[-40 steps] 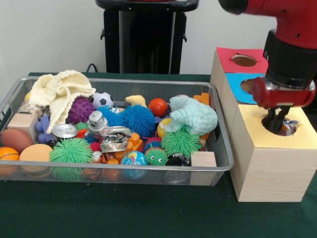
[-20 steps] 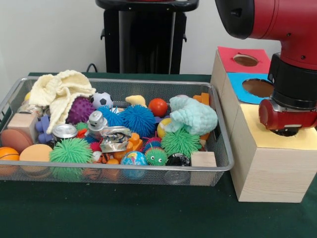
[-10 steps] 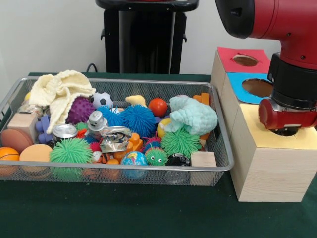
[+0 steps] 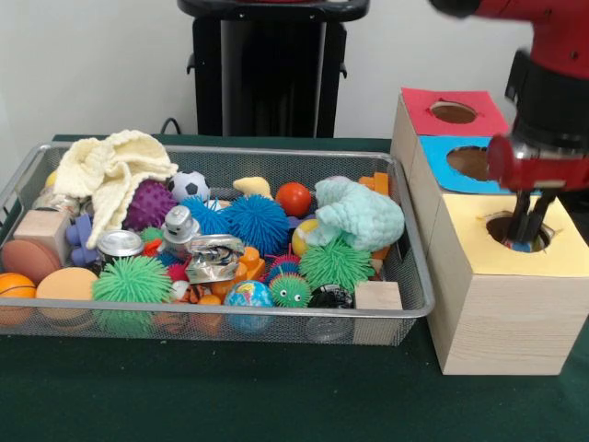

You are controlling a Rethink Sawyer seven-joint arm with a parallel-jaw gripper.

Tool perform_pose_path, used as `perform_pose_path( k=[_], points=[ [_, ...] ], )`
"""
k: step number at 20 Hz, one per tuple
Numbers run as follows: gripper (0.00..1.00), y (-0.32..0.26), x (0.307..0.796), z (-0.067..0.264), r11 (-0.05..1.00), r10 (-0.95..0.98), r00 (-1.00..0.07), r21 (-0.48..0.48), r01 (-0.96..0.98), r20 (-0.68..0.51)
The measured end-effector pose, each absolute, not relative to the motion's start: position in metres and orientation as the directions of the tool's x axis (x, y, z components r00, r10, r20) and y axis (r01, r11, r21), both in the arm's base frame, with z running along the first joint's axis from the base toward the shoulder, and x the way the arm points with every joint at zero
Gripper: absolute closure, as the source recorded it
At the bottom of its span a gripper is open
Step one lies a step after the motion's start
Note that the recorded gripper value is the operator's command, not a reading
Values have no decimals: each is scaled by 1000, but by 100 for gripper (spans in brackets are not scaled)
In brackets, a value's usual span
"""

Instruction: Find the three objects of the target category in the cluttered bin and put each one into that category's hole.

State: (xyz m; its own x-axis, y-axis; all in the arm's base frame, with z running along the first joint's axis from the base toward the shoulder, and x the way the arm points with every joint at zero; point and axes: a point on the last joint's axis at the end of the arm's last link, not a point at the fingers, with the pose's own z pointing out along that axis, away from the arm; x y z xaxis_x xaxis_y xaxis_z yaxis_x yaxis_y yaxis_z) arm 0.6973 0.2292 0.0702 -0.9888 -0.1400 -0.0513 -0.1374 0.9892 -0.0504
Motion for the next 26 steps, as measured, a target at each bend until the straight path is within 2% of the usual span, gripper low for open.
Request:
perform_pose_path(
  k=[6,13,21,26],
  points=[
    [100,233,695,146,991,-134,-991,-30,-134,2],
    [100,234,702,200,991,-131,-991,-19,-130,-39],
    [100,209,712,217,995,-97,-993,-18,-96,-66],
    [100,147,726,212,999,-33,-998,-33,-31,-60]
  ],
)
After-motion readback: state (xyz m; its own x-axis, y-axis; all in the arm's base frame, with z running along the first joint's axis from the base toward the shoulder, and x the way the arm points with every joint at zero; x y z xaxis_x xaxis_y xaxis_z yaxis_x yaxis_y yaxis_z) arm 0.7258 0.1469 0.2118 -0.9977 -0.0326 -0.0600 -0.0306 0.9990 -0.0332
